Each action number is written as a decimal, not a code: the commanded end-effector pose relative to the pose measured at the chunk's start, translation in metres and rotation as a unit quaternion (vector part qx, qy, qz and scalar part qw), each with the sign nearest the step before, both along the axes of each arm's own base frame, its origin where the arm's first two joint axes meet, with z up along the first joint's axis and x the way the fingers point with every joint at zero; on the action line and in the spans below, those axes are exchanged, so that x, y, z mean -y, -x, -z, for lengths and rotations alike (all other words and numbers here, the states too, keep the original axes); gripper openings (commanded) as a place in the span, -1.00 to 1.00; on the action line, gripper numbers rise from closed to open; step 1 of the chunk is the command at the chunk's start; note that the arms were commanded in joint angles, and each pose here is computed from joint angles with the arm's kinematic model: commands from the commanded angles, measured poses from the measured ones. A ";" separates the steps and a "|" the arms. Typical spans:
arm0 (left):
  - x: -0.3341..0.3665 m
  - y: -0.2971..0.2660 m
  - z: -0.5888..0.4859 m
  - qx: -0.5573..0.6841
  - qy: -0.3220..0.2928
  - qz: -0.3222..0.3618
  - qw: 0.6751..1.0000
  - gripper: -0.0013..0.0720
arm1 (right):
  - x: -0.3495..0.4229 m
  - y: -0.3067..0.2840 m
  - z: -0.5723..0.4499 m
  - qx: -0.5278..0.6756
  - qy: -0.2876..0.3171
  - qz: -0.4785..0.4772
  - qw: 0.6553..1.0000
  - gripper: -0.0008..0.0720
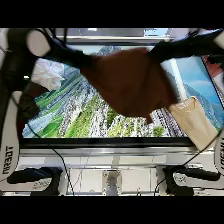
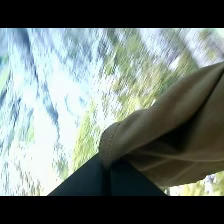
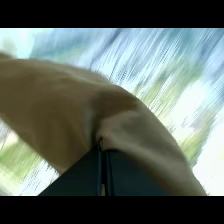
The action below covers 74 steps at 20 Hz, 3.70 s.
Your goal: Fold the shirts.
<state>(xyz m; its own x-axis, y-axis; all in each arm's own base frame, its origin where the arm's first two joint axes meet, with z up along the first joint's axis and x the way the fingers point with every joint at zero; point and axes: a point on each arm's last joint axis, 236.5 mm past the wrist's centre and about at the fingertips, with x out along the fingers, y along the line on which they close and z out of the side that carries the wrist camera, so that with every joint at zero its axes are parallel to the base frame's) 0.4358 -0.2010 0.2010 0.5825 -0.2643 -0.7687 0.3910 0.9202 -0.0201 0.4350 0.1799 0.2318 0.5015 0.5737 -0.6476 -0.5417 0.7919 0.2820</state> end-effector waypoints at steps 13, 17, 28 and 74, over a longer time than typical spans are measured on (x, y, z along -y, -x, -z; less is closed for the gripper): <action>-0.123 -0.088 0.116 -0.018 -0.104 -0.234 0.967 0.66 | 0.010 -0.057 0.197 -0.139 0.024 0.064 0.988 -0.17; -0.147 -0.076 0.091 -0.029 -0.107 -0.265 0.958 0.92 | 0.062 -0.045 0.206 -0.195 0.027 0.090 0.976 -0.17; -0.171 0.078 0.032 0.029 -0.015 -0.269 0.963 0.91 | 0.236 0.005 0.201 -0.267 0.071 0.201 0.940 -0.18; 0.074 0.136 0.309 -0.321 0.396 -0.368 0.778 -0.93 | 0.170 0.034 0.186 -0.292 -0.003 0.118 0.949 -0.23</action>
<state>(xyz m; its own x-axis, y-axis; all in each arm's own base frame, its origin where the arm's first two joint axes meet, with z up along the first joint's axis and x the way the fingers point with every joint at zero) 0.2951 -0.2763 -0.1098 0.3448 -0.5862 -0.7331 -0.5556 0.5020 -0.6628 0.4114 0.0147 0.0769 0.2321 0.5572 -0.7973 -0.1222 0.8299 0.5444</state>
